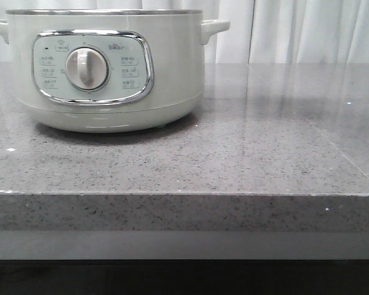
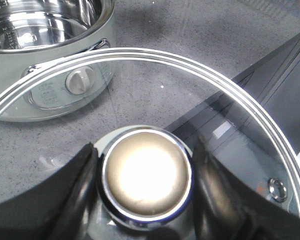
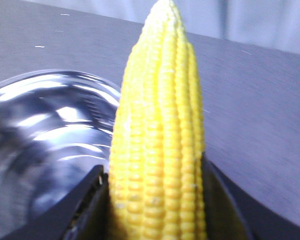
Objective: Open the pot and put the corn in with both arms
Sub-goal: 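Lift the corn with the right gripper and release it into the pot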
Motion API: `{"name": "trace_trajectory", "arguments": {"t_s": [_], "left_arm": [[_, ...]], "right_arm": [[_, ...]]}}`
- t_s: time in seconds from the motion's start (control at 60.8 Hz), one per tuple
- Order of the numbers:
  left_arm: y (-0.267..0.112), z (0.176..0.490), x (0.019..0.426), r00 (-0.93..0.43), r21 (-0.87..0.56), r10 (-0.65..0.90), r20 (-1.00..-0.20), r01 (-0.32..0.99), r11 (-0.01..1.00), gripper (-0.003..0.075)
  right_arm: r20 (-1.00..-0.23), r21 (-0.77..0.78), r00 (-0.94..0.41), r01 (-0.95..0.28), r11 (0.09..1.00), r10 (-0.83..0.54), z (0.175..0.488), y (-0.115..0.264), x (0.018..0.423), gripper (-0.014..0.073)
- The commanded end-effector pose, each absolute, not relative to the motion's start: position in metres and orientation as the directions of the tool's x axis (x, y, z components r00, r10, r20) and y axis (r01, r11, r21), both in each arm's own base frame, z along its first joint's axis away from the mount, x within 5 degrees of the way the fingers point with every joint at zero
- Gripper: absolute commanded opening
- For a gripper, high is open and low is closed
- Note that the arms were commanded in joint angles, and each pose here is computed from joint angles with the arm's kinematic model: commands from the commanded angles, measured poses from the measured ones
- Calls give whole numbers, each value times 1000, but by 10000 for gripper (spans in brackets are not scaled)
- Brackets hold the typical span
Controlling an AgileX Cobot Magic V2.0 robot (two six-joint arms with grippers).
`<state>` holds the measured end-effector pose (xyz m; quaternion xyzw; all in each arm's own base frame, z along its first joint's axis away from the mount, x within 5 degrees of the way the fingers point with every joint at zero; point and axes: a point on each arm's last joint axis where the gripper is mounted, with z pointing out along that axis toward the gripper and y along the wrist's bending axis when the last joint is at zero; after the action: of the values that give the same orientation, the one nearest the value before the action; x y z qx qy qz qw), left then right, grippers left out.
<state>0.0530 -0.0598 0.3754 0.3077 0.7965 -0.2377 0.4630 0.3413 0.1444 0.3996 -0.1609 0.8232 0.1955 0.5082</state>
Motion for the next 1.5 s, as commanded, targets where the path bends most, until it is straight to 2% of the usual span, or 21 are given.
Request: {"name": "trace_trajectory", "arguments": {"t_s": [0.0, 0.164, 0.247, 0.312, 0.477, 0.724, 0.921, 0.97, 1.02, 1.069, 1.151, 1.299, 1.48], "left_arm": [[-61, 398, 54, -281, -111, 140, -950, 716, 689, 115], [-61, 398, 54, -281, -111, 140, -950, 716, 689, 115], [-61, 398, 54, -281, -111, 140, -950, 716, 689, 115], [-61, 398, 54, -281, -111, 140, -950, 716, 689, 115], [-61, 398, 54, -281, -111, 140, -950, 716, 689, 115], [-61, 399, 54, -279, -110, 138, -950, 716, 689, 115], [-61, 399, 54, -275, -110, 133, -952, 716, 690, 115], [-61, 399, 54, -274, -110, 132, -953, 716, 690, 115], [-61, 399, 54, -274, -110, 132, -953, 716, 690, 115], [-61, 399, 54, -274, -110, 132, -953, 716, 690, 115], [-61, 399, 54, -273, -110, 131, -953, 715, 690, 115], [-61, 399, 54, -272, -110, 130, -953, 715, 690, 115], [-61, 399, 54, -272, -110, 130, -953, 715, 690, 115]], "right_arm": [[-941, 141, -332, -539, 831, -56, 430, 171, 337, 225], [-928, 146, -354, -628, 765, -114, 415, 226, 350, 225], [-921, 149, -366, -646, 748, -134, 403, 243, 357, 230], [-908, 153, -390, -653, 742, -156, 392, 251, 362, 265], [-877, 163, -438, -657, 736, -197, 375, 256, 367, 419], [-878, 163, -437, -657, 736, -196, 376, 256, 367, 599], [-875, 163, -441, -659, 734, -201, 376, 255, 366, 609], [-876, 163, -439, -659, 734, -200, 377, 255, 365, 589], [-878, 162, -436, -658, 735, -197, 379, 254, 365, 530], [-879, 162, -434, -658, 735, -195, 380, 254, 365, 435], [-884, 160, -427, -658, 736, -189, 382, 254, 364, 211], [-894, 156, -412, -655, 739, -175, 386, 252, 364, -74], [-894, 149, -415, -634, 759, -171, 389, 239, 369, -60]]}}
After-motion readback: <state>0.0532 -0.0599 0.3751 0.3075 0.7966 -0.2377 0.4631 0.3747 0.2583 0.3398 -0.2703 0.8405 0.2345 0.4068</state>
